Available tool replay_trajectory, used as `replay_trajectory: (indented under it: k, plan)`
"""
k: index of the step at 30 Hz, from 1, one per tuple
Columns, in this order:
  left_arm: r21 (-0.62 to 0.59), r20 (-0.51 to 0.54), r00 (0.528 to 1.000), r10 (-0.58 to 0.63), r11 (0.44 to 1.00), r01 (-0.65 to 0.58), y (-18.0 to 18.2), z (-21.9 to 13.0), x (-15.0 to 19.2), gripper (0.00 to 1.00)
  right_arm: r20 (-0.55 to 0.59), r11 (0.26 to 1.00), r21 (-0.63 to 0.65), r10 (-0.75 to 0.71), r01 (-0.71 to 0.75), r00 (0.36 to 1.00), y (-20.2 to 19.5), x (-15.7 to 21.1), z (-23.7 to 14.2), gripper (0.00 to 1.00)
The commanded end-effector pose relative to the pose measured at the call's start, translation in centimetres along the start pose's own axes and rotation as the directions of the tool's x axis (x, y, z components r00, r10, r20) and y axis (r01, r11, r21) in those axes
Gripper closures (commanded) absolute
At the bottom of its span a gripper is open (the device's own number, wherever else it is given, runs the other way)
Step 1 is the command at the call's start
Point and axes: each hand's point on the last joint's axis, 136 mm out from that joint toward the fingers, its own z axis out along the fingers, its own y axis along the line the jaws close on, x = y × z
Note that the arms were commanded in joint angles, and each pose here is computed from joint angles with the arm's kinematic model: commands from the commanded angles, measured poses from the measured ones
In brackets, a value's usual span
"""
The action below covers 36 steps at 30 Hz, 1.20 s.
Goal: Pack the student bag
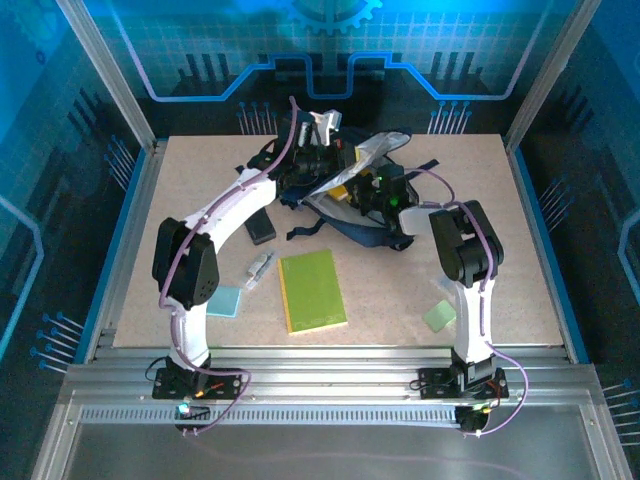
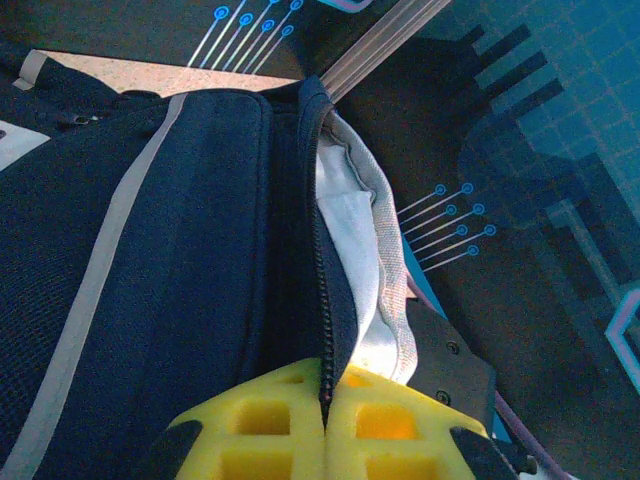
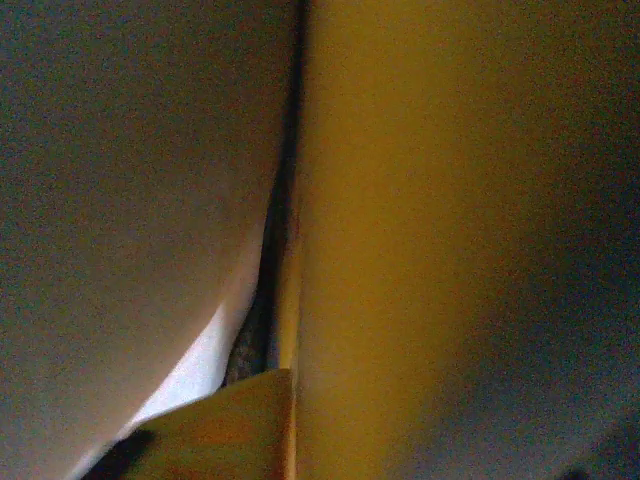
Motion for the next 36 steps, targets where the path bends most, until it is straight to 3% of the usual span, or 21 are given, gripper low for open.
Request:
replay_trajectory:
  k: [1,6,12,17,18,20,22,24,30,36]
  plan:
    - [0.031,0.089,0.995,0.045,0.998,-0.048,-1.6,-1.2,-2.8,1.00,0.056,0.998,-0.039,-0.045,0.047,0.997,2.3,-1.2,-2.0,0.56]
    - [0.004,0.084,0.996,-0.018,1.000,0.017,1.2,0.3,-1.6,1.00,0.075,0.993,0.068,-0.101,0.096,0.992,1.1,-1.5,-7.2,0.41]
    - [0.009,0.067,0.994,-0.091,0.996,0.091,2.8,2.0,-0.4,1.00,0.021,0.952,0.200,-0.240,0.231,0.971,0.5,-0.9,-14.6,0.35]
    - [0.007,0.057,0.988,-0.141,0.990,0.141,3.6,2.7,0.6,0.98,-0.024,0.870,0.295,-0.407,0.395,0.913,1.3,0.6,-20.6,0.30]
    - [0.008,0.053,0.987,-0.149,0.989,0.149,3.7,2.6,0.9,0.88,-0.041,0.852,0.305,-0.435,0.426,0.899,1.5,1.1,-21.3,0.29]
    - [-0.009,0.047,0.986,-0.160,0.987,0.161,3.9,2.0,1.4,0.52,-0.099,0.812,0.301,-0.495,0.500,0.864,2.1,2.8,-22.7,0.28]
    - [-0.037,0.042,0.985,-0.166,0.985,0.168,4.2,0.9,2.2,0.36,-0.159,0.776,0.291,-0.538,0.560,0.828,2.2,4.6,-23.4,0.27]
    - [-0.059,0.043,0.985,-0.167,0.984,0.169,4.3,-0.8,3.1,0.25,-0.220,0.736,0.287,-0.572,0.613,0.790,2.0,6.5,-24.0,0.26]
    - [-0.209,0.032,0.990,-0.140,0.967,0.143,5.8,-7.1,7.3,0.20,-0.351,0.720,0.222,-0.570,0.657,0.743,-0.6,12.3,-22.7,0.26]
    - [-0.385,-0.074,0.981,-0.179,0.913,0.137,8.4,-12.4,13.7,0.21,-0.472,0.693,0.207,-0.547,0.690,0.691,-4.6,16.6,-19.8,0.28]
